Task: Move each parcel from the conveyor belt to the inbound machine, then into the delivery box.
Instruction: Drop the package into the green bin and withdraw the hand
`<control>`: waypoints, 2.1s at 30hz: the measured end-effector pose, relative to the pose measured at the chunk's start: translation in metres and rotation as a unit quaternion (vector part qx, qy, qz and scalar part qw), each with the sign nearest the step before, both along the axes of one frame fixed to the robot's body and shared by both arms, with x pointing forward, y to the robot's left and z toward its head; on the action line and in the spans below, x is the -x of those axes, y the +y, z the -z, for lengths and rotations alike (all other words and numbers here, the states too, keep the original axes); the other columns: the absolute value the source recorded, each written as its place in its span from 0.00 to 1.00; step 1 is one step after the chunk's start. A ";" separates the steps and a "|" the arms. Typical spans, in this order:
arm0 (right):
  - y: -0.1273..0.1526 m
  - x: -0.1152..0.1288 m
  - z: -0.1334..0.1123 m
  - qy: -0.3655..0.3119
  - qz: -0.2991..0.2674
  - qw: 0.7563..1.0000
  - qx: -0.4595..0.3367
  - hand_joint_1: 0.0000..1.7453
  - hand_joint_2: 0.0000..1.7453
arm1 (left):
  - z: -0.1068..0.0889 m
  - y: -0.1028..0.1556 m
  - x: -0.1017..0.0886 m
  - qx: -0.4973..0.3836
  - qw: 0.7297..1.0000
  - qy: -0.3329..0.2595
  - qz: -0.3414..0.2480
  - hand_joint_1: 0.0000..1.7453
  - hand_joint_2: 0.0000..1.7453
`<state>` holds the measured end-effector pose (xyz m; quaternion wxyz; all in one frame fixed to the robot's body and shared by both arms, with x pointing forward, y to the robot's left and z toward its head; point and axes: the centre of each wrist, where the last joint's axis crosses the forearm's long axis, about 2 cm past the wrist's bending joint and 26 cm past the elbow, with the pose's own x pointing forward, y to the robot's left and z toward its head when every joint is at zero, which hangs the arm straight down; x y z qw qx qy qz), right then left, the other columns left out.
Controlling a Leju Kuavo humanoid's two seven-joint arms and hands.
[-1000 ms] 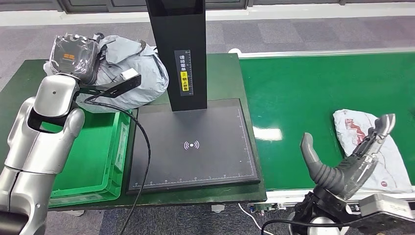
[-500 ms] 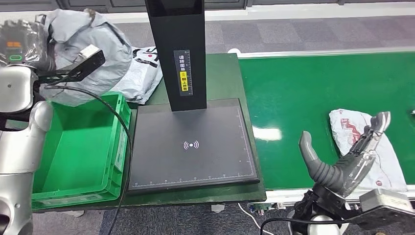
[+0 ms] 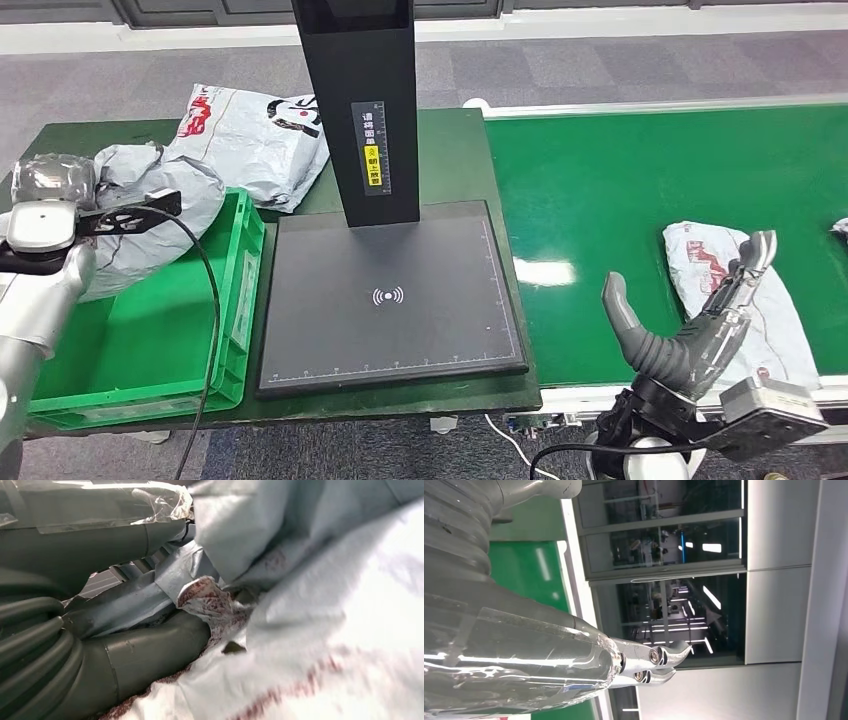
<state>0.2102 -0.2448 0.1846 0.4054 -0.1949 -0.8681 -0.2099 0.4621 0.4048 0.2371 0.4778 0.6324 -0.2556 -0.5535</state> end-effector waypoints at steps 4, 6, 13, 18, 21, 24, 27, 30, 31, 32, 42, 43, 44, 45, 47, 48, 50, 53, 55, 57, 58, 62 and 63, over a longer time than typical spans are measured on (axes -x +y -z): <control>-0.002 0.001 0.004 0.006 0.000 1.000 0.001 0.00 1.00 | 0.009 0.010 0.004 -0.002 1.000 0.019 -0.010 0.00 1.00; -0.004 0.001 0.006 0.006 0.003 1.000 0.002 0.00 1.00 | 0.011 0.014 0.005 -0.005 1.000 0.019 -0.017 0.00 1.00; -0.006 0.002 0.010 0.010 0.004 1.000 0.006 0.00 1.00 | 0.013 0.021 0.007 -0.011 0.999 0.017 -0.032 0.00 1.00; -0.009 0.003 0.013 0.015 0.006 1.000 0.004 0.00 1.00 | 0.012 0.024 0.008 -0.007 1.000 0.016 -0.026 0.00 1.00; -0.011 0.004 0.017 0.019 0.009 1.000 0.003 0.00 1.00 | 0.007 0.026 0.006 0.012 1.000 0.015 -0.014 0.00 1.00; -0.013 0.006 0.021 0.025 0.011 1.000 0.004 0.00 1.00 | 0.001 0.027 0.004 0.056 0.998 0.012 -0.003 0.00 1.00; -0.015 0.008 0.024 0.032 0.009 0.999 0.005 0.00 1.00 | -0.008 0.029 0.002 0.135 0.991 0.004 0.012 0.00 1.00; -0.015 0.010 0.027 0.037 0.005 0.999 0.007 0.00 1.00 | -0.019 0.031 0.000 0.234 0.972 0.007 0.034 0.00 1.00; -0.015 0.011 0.028 0.039 0.003 0.999 0.008 0.00 1.00 | -0.022 0.031 0.000 0.277 0.960 0.010 0.046 0.00 1.00; -0.016 0.011 0.028 0.040 0.001 0.999 0.009 0.00 1.00 | -0.025 0.031 0.000 0.317 0.947 0.011 0.059 0.00 1.00; -0.019 0.011 0.033 0.047 -0.010 0.999 0.017 0.00 1.00 | -0.045 0.033 0.010 0.574 0.806 -0.016 0.140 0.00 1.00; -0.019 0.011 0.034 0.048 -0.012 0.999 0.017 0.00 1.00 | -0.047 0.033 0.012 0.587 0.796 -0.020 0.146 0.00 1.00; -0.019 0.011 0.034 0.049 -0.014 0.999 0.018 0.00 1.00 | -0.048 0.034 0.014 0.605 0.781 -0.024 0.153 0.00 1.00; -0.019 0.011 0.034 0.049 -0.016 0.998 0.019 0.00 1.00 | -0.049 0.034 0.016 0.635 0.755 -0.032 0.163 0.00 1.00; -0.018 0.010 0.034 0.050 -0.021 0.998 0.021 0.00 1.00 | -0.052 0.035 0.022 0.716 0.670 -0.061 0.184 0.00 1.00; -0.018 0.009 0.034 0.051 -0.022 0.998 0.023 0.00 1.00 | -0.056 0.035 0.025 0.754 0.623 -0.079 0.192 0.00 1.00; -0.018 0.007 0.032 0.056 -0.025 0.998 0.029 0.00 1.00 | -0.064 0.033 0.028 0.810 0.539 -0.117 0.198 0.00 1.00; -0.017 0.001 0.028 0.074 -0.028 0.996 0.048 0.00 1.00 | -0.075 0.022 0.030 0.863 0.433 -0.175 0.195 0.00 1.00; -0.017 -0.005 0.026 0.099 -0.028 0.992 0.077 0.00 1.00 | -0.077 0.010 0.031 0.880 0.382 -0.204 0.198 0.00 1.00; -0.020 -0.013 0.025 0.138 -0.023 0.983 0.119 0.00 1.00 | -0.073 -0.006 0.035 0.887 0.343 -0.230 0.207 0.00 1.00; -0.023 -0.019 0.025 0.160 -0.018 0.977 0.142 0.00 1.00 | -0.068 -0.016 0.038 0.888 0.330 -0.239 0.212 0.00 1.00; -0.042 -0.051 0.027 0.250 0.009 0.940 0.233 0.00 1.00 | -0.044 -0.057 0.056 0.893 0.291 -0.251 0.237 0.00 1.00; -0.047 -0.060 0.026 0.268 0.016 0.930 0.250 0.00 1.00 | -0.039 -0.065 0.061 0.894 0.284 -0.251 0.240 0.00 1.00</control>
